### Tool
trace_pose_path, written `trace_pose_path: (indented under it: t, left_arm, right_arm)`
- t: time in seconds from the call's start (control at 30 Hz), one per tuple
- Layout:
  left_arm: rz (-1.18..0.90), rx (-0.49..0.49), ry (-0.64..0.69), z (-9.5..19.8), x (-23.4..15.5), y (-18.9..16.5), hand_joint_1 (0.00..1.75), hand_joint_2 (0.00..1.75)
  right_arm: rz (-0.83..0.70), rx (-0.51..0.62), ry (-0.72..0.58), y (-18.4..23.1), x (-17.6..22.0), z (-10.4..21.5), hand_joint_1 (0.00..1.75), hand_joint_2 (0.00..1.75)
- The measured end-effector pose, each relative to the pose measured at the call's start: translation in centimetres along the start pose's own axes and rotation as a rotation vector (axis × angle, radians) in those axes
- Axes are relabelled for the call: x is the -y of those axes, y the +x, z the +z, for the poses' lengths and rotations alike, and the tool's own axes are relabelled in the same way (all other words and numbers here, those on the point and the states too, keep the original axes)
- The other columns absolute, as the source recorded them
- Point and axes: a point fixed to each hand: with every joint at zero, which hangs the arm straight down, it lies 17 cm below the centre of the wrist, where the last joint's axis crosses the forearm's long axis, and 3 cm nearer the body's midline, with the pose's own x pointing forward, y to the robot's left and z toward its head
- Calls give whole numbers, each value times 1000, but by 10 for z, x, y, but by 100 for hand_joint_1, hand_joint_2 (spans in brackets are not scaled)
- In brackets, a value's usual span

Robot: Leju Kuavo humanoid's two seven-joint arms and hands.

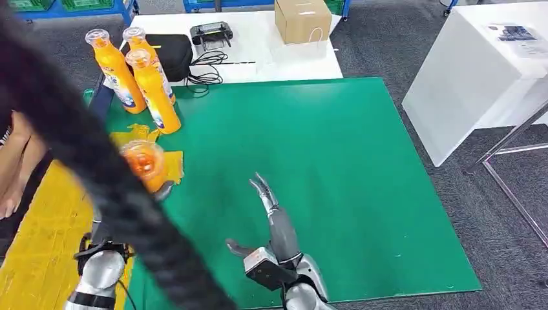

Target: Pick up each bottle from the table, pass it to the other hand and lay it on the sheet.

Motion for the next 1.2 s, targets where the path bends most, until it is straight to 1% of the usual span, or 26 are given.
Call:
trace_pose_path:
  t: [0.07, 0.13, 0.2, 0.27, 0.4, 0.5, 0.6, 0.77, 0.8, 0.83, 1.0, 1.2]
  left_arm:
    - [-266, 20, -72, 6, 5, -27, 175, 175]
    - [-489, 32, -151, 16, 13, -54, 175, 175]
    - [-710, 37, -241, 37, 20, -89, 175, 175]
    - [-827, 25, -318, 59, 21, -122, 175, 175]
    - [-904, -52, -451, 101, 21, -176, 175, 175]
    - [-943, -101, -523, 124, 20, -203, 175, 175]
    - [-962, -131, -540, 131, 16, -217, 175, 175]
    - [-979, -174, -551, 135, 10, -232, 175, 175]
    - [-981, -179, -549, 135, 9, -234, 12, 175]
    - [-981, -180, -544, 135, 8, -235, 0, 175]
    - [-911, -198, -483, 133, 4, -232, 0, 175]
    - [-848, -218, -449, 134, 6, -227, 0, 175]
  right_arm:
    - [-27, 18, -40, 9, 21, -6, 0, 175]
    - [-64, 31, -65, 17, 38, -10, 0, 175]
    - [-98, 59, -80, 28, 54, -16, 0, 175]
    - [-106, 81, -97, 36, 69, -18, 0, 175]
    - [-107, 122, -123, 48, 88, -18, 0, 175]
    - [-107, 145, -143, 55, 99, -18, 0, 175]
    - [-112, 161, -155, 59, 106, -18, 0, 175]
    - [-116, 165, -146, 60, 107, -19, 0, 175]
    - [-115, 165, -146, 60, 107, -19, 0, 175]
    - [-115, 165, -146, 60, 107, -19, 0, 175]
    - [-112, 160, -135, 59, 105, -19, 0, 175]
    - [-108, 155, -128, 58, 104, -19, 0, 175]
